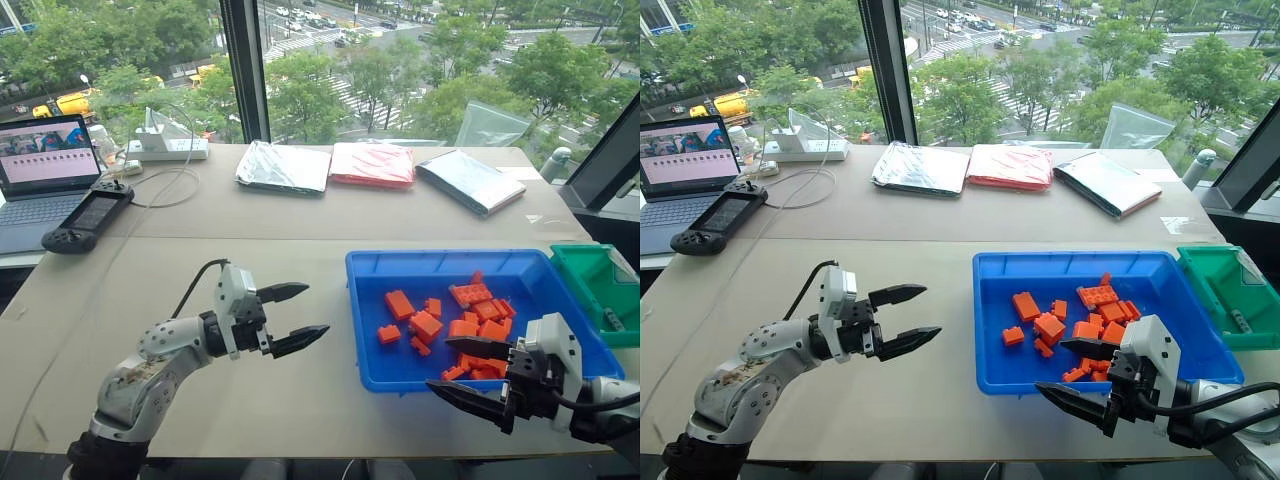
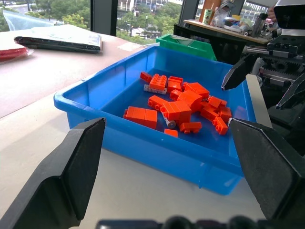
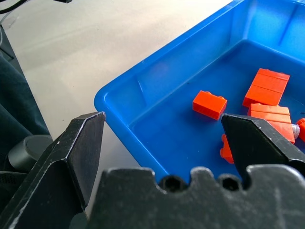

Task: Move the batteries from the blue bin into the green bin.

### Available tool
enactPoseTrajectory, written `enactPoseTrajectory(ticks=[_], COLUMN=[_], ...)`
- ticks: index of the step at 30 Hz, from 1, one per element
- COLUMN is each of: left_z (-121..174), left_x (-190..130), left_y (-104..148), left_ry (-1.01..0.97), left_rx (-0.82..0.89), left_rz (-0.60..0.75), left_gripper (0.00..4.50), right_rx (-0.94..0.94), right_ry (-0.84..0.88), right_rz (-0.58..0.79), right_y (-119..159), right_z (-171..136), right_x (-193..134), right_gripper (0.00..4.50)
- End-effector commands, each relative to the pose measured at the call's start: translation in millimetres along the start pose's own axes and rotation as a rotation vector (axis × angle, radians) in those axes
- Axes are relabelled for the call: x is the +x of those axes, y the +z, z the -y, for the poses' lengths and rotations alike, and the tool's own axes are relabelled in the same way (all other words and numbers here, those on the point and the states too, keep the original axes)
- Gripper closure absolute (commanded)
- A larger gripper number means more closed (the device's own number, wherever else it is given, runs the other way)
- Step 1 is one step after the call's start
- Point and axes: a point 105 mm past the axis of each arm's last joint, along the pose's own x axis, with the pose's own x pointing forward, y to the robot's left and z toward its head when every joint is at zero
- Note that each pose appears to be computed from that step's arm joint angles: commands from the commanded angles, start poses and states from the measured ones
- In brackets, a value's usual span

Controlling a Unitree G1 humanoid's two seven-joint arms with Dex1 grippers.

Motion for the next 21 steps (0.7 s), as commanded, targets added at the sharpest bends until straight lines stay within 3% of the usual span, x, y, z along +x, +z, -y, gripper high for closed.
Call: enactPoseTrajectory(ticks=[1, 7, 14, 21], left_z=[1.2, 0.7, 7.6, 10.1], left_x=[4.4, 5.9, 1.8, -1.8], left_y=[6.6, 4.4, 4.4, -0.6], left_ry=[-0.025, -0.057, -0.126, -0.176], left_rx=[0.035, 0.037, 0.026, 0.037], left_rz=[0.029, 0.030, 0.014, -0.008], left_gripper=[0.04, 0.04, 0.04, 0.04], right_rx=[-0.035, -0.080, -0.085, -0.113], right_ry=[-0.036, -0.236, -0.509, -0.503], right_rz=[0.018, 0.004, -0.140, -0.230], right_y=[3.6, 10.1, 3.4, -9.3], right_z=[3.0, 36.9, 92.5, 103.6], right_x=[-0.9, -11.2, -30.7, -25.5], right_gripper=[0.00, 0.00, 0.00, 0.00])
